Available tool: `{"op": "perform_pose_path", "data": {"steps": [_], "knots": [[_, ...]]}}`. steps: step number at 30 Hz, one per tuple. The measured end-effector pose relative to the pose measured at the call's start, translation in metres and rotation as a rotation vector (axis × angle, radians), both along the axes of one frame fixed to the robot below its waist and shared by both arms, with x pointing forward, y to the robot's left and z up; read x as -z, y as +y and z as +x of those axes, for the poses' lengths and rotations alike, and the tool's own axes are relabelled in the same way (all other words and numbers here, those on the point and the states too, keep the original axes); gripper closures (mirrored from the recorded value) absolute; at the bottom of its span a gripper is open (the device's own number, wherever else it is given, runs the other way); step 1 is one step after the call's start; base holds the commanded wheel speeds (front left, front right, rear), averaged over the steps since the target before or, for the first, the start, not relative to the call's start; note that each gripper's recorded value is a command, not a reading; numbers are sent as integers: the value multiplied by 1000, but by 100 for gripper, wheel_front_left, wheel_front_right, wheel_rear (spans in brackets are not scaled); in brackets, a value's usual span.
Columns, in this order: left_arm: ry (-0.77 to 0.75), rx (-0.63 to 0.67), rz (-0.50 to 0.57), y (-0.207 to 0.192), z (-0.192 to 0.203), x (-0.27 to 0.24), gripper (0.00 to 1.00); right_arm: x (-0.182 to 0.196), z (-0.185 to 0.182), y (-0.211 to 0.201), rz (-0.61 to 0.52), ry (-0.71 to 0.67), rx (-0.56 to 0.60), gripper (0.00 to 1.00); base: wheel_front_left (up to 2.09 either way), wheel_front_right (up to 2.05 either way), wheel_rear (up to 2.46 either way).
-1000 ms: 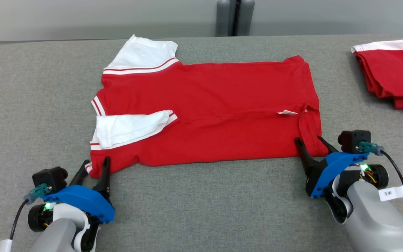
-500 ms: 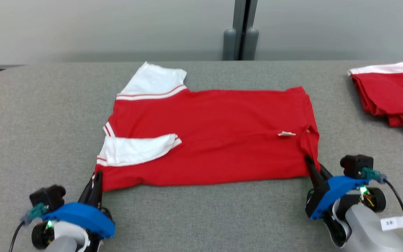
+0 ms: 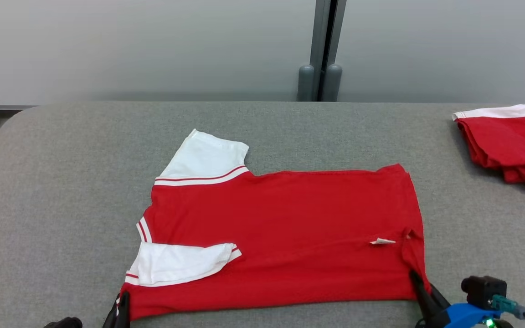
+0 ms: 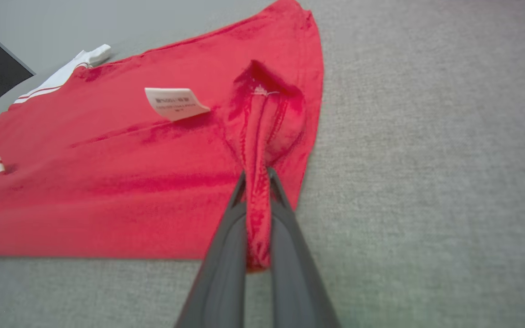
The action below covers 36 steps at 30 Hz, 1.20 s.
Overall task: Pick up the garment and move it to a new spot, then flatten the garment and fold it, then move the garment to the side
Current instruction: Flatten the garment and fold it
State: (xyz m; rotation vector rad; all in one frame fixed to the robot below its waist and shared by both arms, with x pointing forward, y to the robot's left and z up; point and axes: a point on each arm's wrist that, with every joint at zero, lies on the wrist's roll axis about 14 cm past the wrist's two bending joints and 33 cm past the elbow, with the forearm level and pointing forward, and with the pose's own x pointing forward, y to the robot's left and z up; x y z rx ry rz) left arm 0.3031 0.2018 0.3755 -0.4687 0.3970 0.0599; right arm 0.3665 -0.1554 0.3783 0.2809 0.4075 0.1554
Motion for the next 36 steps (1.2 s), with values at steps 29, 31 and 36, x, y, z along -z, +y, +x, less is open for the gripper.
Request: {"op": "perform_pose_path", "data": {"steps": [29, 31, 36], "knots": [[-388, -22, 280, 15, 67, -109, 0, -116, 30, -19, -8, -425, 148, 0, 0, 0, 0], [-405, -21, 302, 16, 70, -113, 0, -117, 31, -15, -26, -436, 134, 0, 0, 0, 0], [-411, 5, 368, 14, 74, -114, 0, -115, 33, -6, -54, -438, 102, 0, 0, 0, 0]]}}
